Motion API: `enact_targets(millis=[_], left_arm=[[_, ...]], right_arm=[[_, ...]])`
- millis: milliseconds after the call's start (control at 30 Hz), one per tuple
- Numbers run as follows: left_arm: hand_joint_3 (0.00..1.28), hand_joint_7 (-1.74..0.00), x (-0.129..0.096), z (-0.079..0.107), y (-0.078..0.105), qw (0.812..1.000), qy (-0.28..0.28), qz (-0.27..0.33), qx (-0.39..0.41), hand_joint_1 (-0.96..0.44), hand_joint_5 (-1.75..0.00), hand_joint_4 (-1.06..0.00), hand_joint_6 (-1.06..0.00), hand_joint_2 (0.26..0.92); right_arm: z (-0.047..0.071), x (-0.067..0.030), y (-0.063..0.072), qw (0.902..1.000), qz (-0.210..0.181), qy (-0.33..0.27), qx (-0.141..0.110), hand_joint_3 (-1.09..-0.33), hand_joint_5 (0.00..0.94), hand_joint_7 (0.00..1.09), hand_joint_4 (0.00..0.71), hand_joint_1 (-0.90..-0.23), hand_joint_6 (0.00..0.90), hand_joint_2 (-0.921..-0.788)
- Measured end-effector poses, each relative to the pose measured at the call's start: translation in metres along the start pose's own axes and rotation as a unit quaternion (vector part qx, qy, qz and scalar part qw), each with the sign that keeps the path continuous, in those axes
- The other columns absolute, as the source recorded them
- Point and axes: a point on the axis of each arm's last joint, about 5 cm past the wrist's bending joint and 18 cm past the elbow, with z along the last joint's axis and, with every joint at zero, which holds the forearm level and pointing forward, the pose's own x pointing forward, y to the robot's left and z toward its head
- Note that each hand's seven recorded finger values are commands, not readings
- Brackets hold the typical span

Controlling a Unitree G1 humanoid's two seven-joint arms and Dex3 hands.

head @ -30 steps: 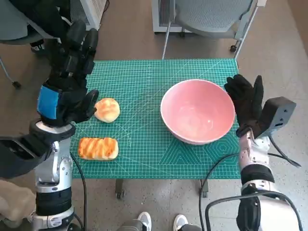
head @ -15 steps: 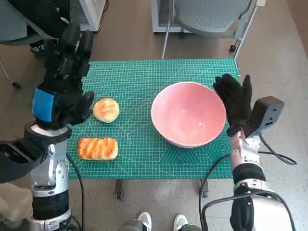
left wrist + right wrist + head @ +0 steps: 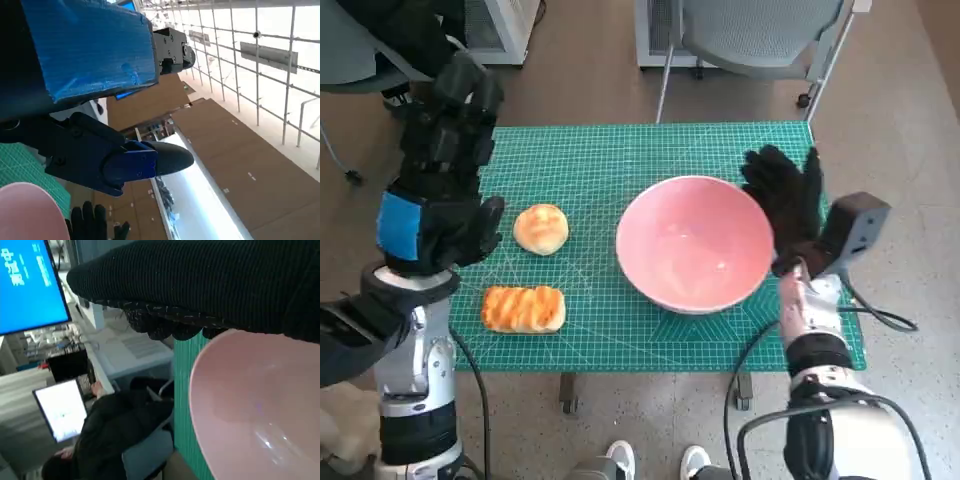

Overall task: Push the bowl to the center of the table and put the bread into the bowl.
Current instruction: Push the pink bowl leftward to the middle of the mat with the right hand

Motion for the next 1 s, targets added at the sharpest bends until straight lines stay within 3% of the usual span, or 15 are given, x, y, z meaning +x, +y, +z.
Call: enact_targets(millis=[333,633,1000], left_arm=[[0.41,-0.29,-0.011,0.000,0.005,1.000,0.011,0.022,0.007,-0.60,-0.01,-0.02,0.00,0.921],[0.39,-0.31,-0.017,0.004,0.005,0.999,0.008,0.034,0.019,-0.60,-0.02,-0.04,0.00,0.921],[0.39,-0.33,-0.025,0.007,0.008,0.998,0.007,0.047,0.035,-0.61,-0.02,-0.05,0.00,0.921]], right_arm=[[-0.001,0.0040,0.015,0.9998,0.021,0.001,0.002,-0.927,0.000,0.15,0.489,-0.627,0.633,-0.921],[0.000,0.0081,0.028,0.9992,0.040,0.002,0.004,-0.927,0.001,0.15,0.480,-0.648,0.597,-0.921],[0.001,0.0099,0.033,0.9986,0.051,0.009,0.005,-0.902,0.002,0.16,0.483,-0.648,0.591,-0.921]])
